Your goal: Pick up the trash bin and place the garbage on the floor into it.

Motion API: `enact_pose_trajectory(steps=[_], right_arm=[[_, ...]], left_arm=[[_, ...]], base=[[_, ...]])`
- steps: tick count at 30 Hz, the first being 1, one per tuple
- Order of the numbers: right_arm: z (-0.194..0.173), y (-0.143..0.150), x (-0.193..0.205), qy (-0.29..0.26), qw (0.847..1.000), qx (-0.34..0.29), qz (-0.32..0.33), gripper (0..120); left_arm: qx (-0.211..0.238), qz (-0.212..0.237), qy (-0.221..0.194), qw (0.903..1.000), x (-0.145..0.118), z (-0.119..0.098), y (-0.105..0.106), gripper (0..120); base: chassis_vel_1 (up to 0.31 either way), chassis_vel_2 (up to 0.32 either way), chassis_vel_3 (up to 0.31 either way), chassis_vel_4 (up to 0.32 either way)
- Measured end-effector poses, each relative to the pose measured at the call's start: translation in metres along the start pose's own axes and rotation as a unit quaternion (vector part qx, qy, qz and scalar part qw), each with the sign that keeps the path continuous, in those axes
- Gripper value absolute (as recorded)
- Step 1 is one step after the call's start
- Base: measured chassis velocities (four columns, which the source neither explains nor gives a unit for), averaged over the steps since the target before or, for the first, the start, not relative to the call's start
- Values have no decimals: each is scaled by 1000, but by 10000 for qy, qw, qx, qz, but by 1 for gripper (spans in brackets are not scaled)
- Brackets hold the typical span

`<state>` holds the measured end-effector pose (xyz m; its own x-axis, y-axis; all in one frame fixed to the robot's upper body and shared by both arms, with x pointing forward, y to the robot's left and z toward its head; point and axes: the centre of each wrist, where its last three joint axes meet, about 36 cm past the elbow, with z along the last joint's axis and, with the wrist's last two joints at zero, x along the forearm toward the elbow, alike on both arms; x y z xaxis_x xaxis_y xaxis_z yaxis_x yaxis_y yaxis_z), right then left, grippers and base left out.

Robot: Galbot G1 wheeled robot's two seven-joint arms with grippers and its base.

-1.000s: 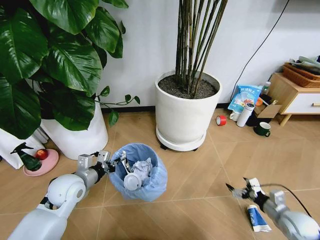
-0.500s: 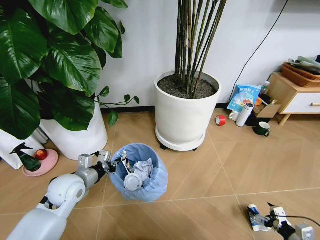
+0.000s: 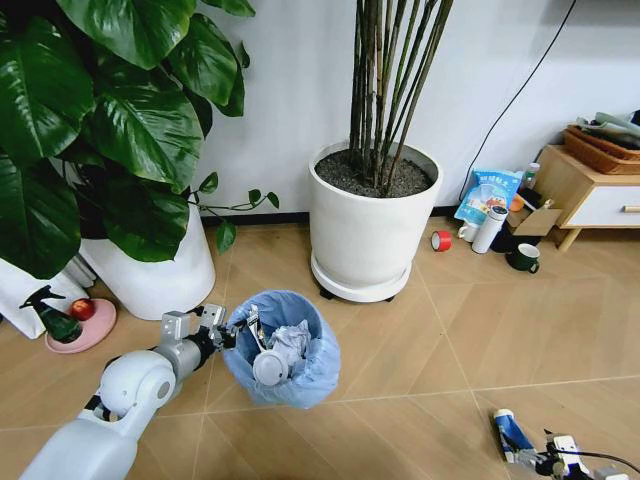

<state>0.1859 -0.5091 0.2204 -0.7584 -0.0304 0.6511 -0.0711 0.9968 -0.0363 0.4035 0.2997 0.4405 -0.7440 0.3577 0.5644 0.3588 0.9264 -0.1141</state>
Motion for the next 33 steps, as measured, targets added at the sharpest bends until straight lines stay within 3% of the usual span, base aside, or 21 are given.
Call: enact_pose_trajectory(steps=[4,6,8,16,18,22,33], right_arm=[[4,1,-7,82,9999,-103,3,81],[5,5,-12,93,9998,-177,-55,63],[5,6,-13,95,9997,-194,-63,59],[9,12,-19,142,9992,-366,-73,25],[9,13,-19,139,9992,-377,-72,22],[10,17,-20,117,9990,-414,-85,3],[-22,26,-22,-304,9988,-310,-214,0]], left_arm=[[-13,1,-4,10000,1,-1,0,0],[-29,-8,3,10000,1,-1,1,0],[-30,-9,3,10000,1,-2,1,0],[-34,-2,6,10000,2,-2,0,0],[-33,-2,7,10000,2,-2,0,0],[-33,5,11,10000,2,-2,-1,0],[-53,8,15,10000,5,-2,-2,0]], base=[[0,0,0,0],[0,0,0,0],[0,0,0,0],[0,0,0,0],[0,0,0,0],[0,0,0,0],[0,0,0,0]])
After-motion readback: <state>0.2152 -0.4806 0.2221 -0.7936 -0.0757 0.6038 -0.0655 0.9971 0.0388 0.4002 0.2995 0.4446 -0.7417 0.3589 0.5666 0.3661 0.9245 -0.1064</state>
